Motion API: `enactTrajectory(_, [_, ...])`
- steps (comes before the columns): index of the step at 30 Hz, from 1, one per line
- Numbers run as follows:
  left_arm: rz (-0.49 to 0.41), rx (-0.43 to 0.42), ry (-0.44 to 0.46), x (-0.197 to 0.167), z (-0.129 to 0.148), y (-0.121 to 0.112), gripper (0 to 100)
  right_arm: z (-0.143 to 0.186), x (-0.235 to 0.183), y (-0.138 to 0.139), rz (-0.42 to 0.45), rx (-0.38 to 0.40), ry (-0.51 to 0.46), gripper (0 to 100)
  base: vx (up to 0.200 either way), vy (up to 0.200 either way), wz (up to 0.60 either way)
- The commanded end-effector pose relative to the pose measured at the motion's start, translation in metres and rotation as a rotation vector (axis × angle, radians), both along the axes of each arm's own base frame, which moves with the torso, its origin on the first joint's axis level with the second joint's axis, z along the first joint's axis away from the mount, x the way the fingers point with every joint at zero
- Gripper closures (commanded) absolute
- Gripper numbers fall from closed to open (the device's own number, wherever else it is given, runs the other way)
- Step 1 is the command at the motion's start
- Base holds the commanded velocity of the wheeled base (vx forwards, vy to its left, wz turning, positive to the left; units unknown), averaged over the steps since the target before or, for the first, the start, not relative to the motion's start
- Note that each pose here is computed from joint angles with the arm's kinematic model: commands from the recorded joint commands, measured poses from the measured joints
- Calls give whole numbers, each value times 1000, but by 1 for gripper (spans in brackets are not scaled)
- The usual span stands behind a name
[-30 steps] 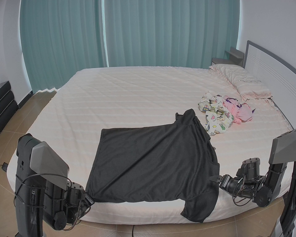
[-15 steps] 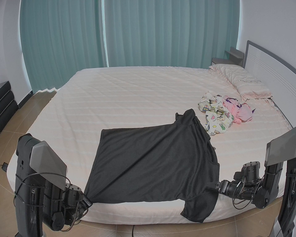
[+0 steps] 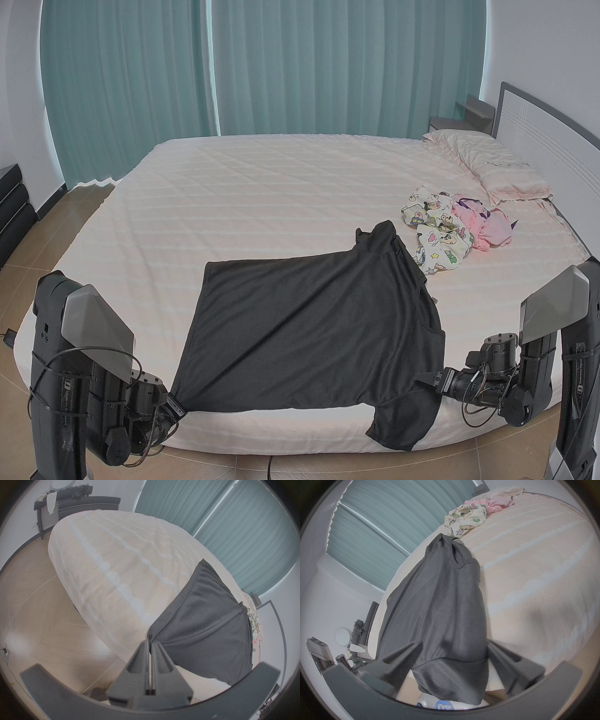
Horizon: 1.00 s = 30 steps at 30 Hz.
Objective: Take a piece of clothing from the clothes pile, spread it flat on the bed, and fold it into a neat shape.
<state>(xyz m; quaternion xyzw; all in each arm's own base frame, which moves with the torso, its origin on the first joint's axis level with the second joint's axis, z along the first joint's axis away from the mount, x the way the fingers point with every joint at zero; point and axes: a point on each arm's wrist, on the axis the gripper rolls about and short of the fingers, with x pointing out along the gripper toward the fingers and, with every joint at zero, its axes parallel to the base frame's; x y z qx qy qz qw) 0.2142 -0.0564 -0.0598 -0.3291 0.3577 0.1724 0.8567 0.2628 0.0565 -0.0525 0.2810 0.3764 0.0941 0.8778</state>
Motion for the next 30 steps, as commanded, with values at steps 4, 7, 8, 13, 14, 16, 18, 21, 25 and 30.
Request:
enactTrajectory(4, [7,-4,-16,2,1,1,100,-2,-8,-12,-32,-23,31,100,0,0,0])
enactTrajectory(7, [6,-4,-15,2,0,1,100,-2,-12,-20,-31,-56,36,100,0,0,0])
enactTrajectory(8, [6,-5,-16,2,0,1,100,-2,-14,-23,-34,-66,38,100,0,0,0])
enactTrajectory(13, [3,-3,-13,1,0,0,100,0,-18,-28,-45,-74,28,100,0,0,0])
enactTrajectory(14, [3,-3,-15,2,0,0,100,-1,-19,-29,-45,-78,31,100,0,0,0])
enactTrajectory(16, [4,-1,-10,1,0,1,100,-1,-19,-30,-43,-86,28,100,0,0,0])
enactTrajectory(18, [1,1,-9,1,-1,0,100,-1,-20,-33,-52,-90,31,100,0,0,0])
enactTrajectory(21, [2,2,-8,1,-1,0,100,-1,-24,-35,-55,-92,45,100,0,0,0])
enactTrajectory(25, [-5,9,-8,1,-1,0,100,0,-25,-36,-50,-102,43,100,0,0,0])
enactTrajectory(30, [-9,15,-1,0,-3,-1,100,0,-24,-39,-58,-108,36,100,0,0,0])
